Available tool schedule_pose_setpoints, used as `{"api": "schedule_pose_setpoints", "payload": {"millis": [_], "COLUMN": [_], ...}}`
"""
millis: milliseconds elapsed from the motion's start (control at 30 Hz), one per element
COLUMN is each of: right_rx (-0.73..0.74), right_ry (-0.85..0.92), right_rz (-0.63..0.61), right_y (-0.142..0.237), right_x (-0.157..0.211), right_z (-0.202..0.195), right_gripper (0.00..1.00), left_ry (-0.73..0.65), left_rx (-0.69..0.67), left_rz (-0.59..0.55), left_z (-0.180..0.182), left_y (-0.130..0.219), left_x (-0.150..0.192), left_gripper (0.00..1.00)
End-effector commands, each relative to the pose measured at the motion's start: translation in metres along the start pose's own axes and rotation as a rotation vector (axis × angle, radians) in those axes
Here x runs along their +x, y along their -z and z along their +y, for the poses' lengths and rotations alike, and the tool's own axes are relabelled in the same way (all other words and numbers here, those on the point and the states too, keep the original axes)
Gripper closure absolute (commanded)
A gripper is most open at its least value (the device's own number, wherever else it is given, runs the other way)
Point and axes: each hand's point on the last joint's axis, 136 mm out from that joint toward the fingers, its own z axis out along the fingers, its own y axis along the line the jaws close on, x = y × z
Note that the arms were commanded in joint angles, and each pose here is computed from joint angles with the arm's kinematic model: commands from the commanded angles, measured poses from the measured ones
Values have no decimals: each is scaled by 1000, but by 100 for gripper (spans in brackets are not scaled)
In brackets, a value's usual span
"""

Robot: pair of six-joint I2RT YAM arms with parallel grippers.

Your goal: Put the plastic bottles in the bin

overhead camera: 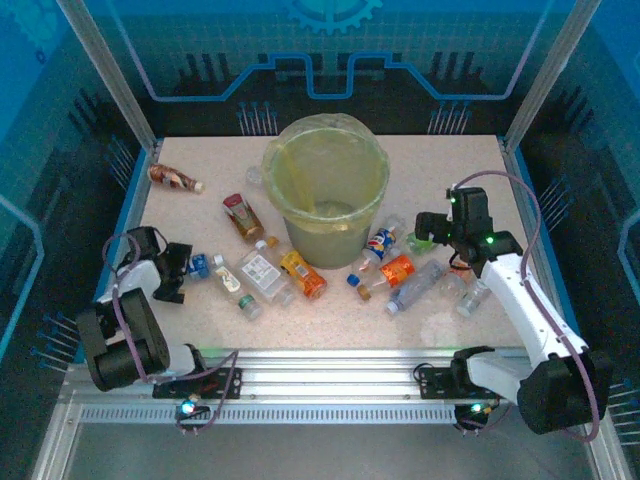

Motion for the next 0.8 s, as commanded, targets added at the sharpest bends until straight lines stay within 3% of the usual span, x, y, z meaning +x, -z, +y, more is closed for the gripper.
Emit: {"api": "schedule_pose_setpoints", "payload": {"millis": [0, 167, 533, 767], "right_rx": [0, 15, 13, 7], "right_ry": [-12, -2, 6, 26], "right_rz": [-17, -15, -23, -15], "right_y": [11, 14, 16, 12], "right_x": [-10, -9, -9, -9], "right_z": [6, 8, 13, 17], "right_gripper": [0, 0, 0, 0], "left_ry": [-10, 11, 50, 20], "left_rx": [91, 106, 224, 335], "left_rz": [-10, -5, -18, -72], "left_z": [-30, -37, -71, -116], "left_y": [-11, -25, -26, -4], "left_x": [-13, -19, -31, -50], "left_gripper": [1, 2, 33, 34]}}
